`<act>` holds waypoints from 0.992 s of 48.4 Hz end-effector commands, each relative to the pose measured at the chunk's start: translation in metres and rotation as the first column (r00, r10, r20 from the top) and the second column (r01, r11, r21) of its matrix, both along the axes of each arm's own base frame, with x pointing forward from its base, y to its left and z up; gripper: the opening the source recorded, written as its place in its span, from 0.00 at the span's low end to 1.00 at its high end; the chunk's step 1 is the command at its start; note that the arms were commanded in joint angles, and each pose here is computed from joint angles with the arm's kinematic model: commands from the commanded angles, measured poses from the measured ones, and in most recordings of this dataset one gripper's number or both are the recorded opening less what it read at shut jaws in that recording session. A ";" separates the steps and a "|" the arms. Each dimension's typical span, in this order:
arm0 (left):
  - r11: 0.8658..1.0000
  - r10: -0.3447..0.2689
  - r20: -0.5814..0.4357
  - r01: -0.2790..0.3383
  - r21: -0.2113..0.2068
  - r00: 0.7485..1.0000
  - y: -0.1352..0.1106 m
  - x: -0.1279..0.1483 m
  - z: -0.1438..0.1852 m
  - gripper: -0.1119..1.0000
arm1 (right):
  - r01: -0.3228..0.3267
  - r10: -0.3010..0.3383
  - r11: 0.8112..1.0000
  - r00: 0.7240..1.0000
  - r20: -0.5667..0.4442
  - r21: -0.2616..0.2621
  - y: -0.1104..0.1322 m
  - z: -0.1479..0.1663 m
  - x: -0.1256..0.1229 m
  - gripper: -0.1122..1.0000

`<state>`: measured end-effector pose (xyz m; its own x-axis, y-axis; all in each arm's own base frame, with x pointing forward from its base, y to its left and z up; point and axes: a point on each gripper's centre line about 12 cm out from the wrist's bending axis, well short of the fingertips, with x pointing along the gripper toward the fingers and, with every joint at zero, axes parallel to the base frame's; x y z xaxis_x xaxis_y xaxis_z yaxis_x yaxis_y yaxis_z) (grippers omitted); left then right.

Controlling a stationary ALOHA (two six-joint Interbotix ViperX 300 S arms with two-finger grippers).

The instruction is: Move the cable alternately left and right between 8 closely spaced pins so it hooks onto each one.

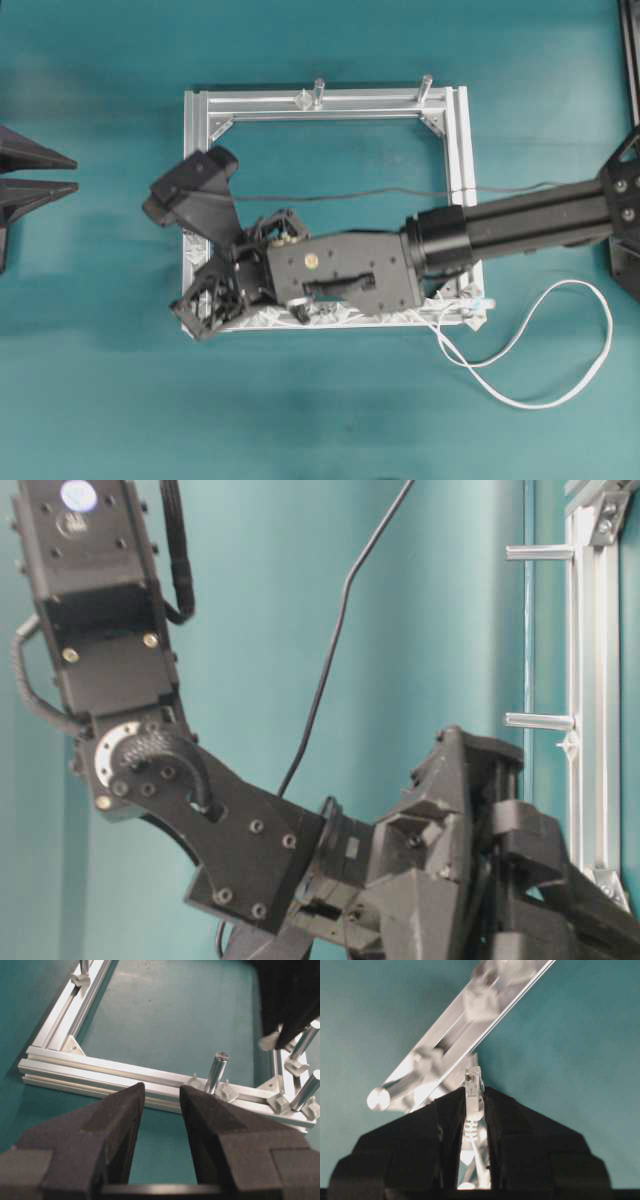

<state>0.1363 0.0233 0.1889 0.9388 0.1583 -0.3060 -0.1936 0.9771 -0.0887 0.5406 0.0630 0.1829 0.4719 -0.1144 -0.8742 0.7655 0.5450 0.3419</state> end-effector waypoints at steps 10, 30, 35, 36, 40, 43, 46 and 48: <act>1.000 0.006 0.014 -0.006 -0.002 1.000 0.001 0.002 0.005 0.45 | -0.018 0.016 1.000 0.998 0.061 0.019 0.017 0.023 0.001 0.24; 1.000 0.006 0.014 -0.006 -0.002 1.000 0.001 0.002 0.004 0.44 | -0.046 0.041 0.997 0.996 0.083 0.059 0.038 0.017 0.003 0.24; 1.000 0.006 0.013 -0.006 -0.003 1.000 0.001 0.001 0.004 0.44 | -0.050 0.044 0.997 0.995 0.092 0.066 0.039 0.016 0.005 0.24; 1.000 0.006 0.014 -0.006 -0.002 1.000 0.001 0.002 0.005 0.44 | -0.051 0.045 0.996 0.994 0.095 0.066 0.040 0.016 0.005 0.24; 1.000 0.006 0.014 -0.006 -0.002 1.000 0.001 0.002 0.005 0.44 | -0.051 0.045 0.996 0.994 0.097 0.067 0.040 0.016 0.005 0.24; 1.000 0.006 0.013 -0.006 -0.002 1.000 0.001 0.001 0.004 0.44 | -0.054 0.048 0.996 0.994 0.095 0.066 0.041 0.015 0.005 0.24; 1.000 0.006 0.014 -0.006 -0.002 1.000 0.001 0.002 0.005 0.45 | -0.058 0.051 0.996 0.994 0.097 0.067 0.043 0.016 0.005 0.24; 1.000 0.006 0.013 -0.006 -0.002 1.000 0.001 0.001 0.004 0.45 | -0.058 0.051 0.996 0.994 0.097 0.067 0.044 0.016 0.004 0.24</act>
<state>0.1364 0.0233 0.1891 0.9392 0.1584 -0.3045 -0.1936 0.9771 -0.0887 0.5432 0.0966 0.1747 0.5074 -0.0483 -0.8603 0.7315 0.5518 0.4005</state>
